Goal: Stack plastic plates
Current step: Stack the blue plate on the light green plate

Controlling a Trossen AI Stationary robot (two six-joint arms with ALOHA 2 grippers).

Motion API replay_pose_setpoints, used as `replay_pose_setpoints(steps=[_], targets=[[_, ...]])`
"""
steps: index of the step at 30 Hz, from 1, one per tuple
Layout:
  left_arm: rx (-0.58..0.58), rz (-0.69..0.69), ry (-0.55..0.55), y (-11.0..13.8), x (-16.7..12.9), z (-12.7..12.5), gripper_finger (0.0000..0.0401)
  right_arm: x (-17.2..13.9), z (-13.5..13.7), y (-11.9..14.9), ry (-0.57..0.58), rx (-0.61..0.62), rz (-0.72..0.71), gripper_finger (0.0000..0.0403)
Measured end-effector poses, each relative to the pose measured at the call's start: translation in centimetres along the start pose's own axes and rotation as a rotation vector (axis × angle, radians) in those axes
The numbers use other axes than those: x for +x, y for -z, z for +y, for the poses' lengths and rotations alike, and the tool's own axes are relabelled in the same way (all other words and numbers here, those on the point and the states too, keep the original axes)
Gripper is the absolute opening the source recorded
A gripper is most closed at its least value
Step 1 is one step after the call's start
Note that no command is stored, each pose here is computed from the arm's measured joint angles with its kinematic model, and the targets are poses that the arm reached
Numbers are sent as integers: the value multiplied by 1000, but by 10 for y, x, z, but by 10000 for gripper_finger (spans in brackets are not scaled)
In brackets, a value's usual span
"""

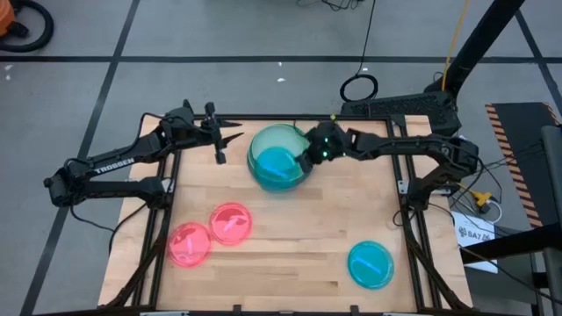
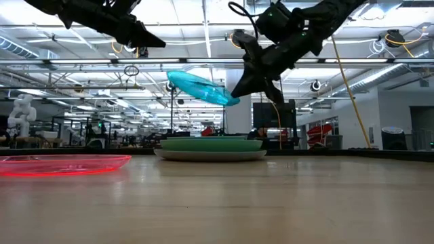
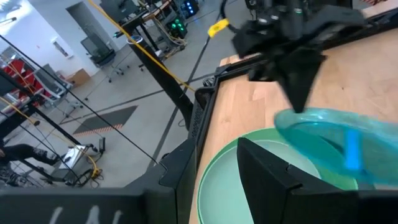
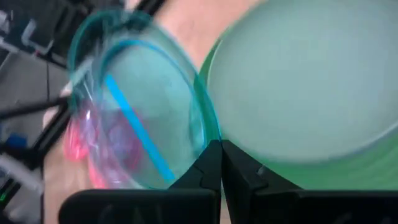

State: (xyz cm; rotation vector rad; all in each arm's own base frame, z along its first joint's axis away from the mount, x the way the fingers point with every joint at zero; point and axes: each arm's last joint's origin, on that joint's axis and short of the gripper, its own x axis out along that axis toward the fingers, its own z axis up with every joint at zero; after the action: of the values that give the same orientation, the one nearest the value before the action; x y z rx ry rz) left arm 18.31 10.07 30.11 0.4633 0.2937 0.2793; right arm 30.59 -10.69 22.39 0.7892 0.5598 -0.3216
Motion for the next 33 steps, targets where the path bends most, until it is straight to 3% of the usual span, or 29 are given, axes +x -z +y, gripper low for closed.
replay_pose_setpoints(steps=[6, 10, 19, 26, 33], targets=[[24, -13, -17, -2, -2, 1, 124, -16, -11, -39, 75, -24, -116, 0], [20, -52, -47, -7, -8, 3, 124, -17, -26, -58, 187, -45, -128, 0], [17, -80, -78, -13, -17, 5, 124, 18, -47, -104, 305, -114, -40, 0], [20, -64, -82, -11, -17, 5, 124, 37, -52, -119, 341, -142, 114, 0], [16, -49, -94, -11, -17, 5, 124, 41, -52, -120, 350, -127, 166, 0]])
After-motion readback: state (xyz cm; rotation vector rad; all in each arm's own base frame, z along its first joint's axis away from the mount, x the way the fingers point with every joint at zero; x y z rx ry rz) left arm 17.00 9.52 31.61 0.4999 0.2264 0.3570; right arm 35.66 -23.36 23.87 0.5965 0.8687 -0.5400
